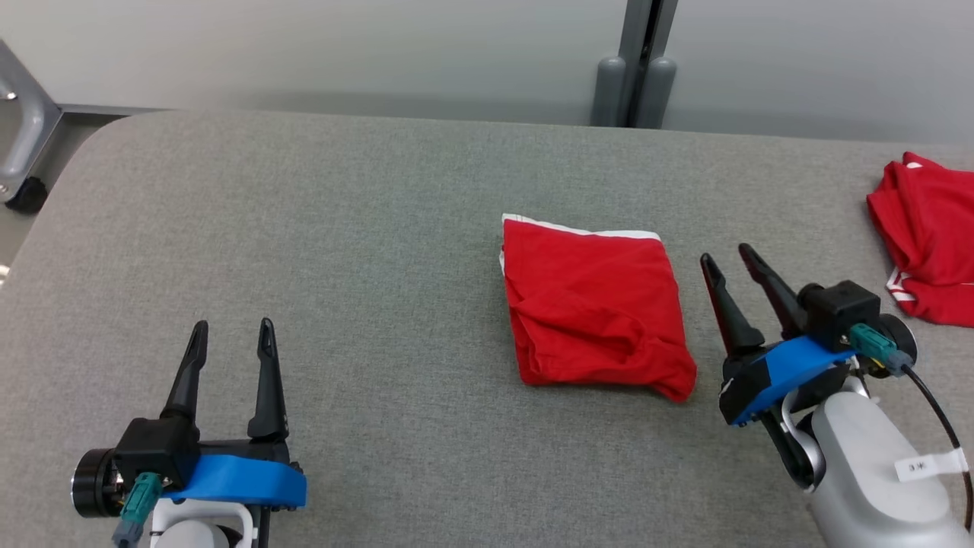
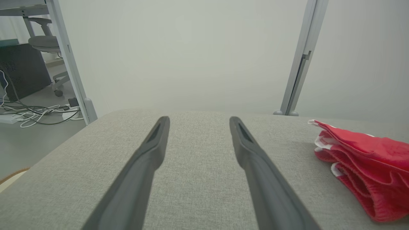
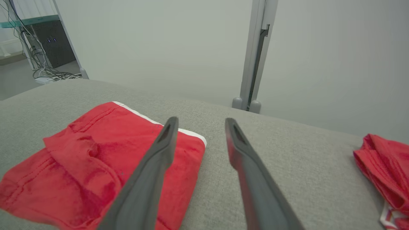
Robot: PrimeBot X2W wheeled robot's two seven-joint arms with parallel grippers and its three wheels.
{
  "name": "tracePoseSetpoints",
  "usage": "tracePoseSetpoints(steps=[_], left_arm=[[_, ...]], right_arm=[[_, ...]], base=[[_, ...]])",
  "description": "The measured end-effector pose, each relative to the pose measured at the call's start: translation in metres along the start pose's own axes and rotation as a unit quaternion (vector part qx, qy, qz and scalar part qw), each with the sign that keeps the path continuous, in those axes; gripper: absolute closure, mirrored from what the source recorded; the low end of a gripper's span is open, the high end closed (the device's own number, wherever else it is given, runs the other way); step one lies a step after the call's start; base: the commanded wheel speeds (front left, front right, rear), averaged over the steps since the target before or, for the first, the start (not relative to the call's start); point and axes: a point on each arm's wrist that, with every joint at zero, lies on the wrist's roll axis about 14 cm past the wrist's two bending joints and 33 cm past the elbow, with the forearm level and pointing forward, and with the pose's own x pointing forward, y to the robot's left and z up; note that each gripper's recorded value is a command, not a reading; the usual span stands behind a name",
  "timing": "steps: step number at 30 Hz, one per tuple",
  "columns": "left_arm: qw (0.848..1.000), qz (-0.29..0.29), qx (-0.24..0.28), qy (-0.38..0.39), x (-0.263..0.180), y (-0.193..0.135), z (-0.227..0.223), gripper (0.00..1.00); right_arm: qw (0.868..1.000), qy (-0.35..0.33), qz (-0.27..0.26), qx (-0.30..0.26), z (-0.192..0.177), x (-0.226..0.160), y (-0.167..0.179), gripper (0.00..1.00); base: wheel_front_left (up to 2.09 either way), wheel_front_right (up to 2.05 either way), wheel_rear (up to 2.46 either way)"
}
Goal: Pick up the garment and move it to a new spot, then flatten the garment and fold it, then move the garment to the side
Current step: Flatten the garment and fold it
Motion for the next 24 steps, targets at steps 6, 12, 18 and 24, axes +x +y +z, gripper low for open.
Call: tracePoseSetpoints(steps=[6,12,18,24], left_arm=[[1.0,0.014,-0.002,0.009,0.003,0.009,-0.005,0.0],[1.0,0.023,0.0,0.013,0.004,0.015,-0.008,0.0],[1.0,0.027,-0.001,0.012,0.005,0.018,-0.007,0.0],[1.0,0.026,-0.001,0.012,0.005,0.018,-0.008,0.0]], right_arm=[[0.998,0.056,0.034,-0.016,-0.032,0.023,0.012,1.0],[0.993,0.103,0.059,-0.02,-0.06,0.029,0.023,1.0],[0.988,0.125,0.086,-0.019,-0.074,0.028,0.04,1.0],[0.982,0.132,0.133,-0.016,-0.079,0.022,0.071,1.0]], base=[[0.0,0.0,0.0],[0.0,0.0,0.0],[0.0,0.0,0.0],[0.0,0.0,0.0]])
